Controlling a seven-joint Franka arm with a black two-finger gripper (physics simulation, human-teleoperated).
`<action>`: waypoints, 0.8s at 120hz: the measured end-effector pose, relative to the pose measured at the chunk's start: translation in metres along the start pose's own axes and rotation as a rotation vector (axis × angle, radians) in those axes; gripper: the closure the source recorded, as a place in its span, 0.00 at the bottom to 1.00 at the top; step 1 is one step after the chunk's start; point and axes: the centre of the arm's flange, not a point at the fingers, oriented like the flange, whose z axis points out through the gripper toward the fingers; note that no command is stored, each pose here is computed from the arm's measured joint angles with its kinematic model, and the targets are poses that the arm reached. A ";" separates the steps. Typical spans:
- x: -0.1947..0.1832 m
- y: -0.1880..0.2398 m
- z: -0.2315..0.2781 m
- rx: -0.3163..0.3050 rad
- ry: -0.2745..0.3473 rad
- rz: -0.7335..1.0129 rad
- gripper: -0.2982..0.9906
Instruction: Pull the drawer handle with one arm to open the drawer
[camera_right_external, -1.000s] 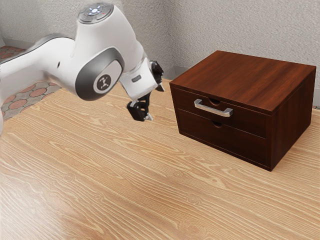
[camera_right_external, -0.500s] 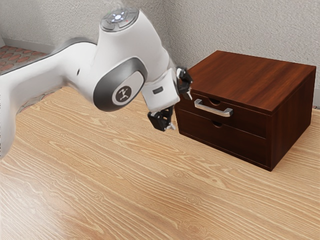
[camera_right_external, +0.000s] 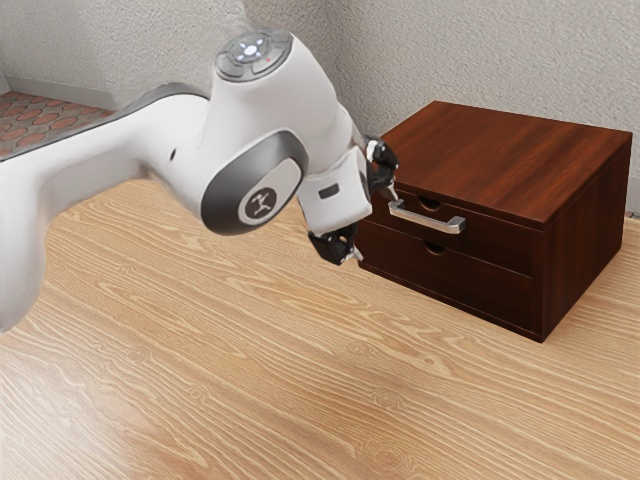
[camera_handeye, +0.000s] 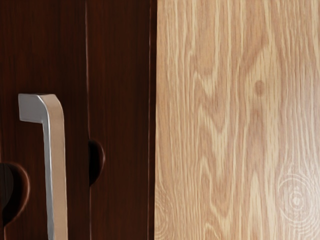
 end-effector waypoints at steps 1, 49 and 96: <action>0.000 0.000 0.001 -0.001 0.000 0.000 0.23; 0.024 0.001 0.005 0.009 0.016 0.025 0.23; 0.023 0.004 0.027 0.041 0.020 0.022 0.23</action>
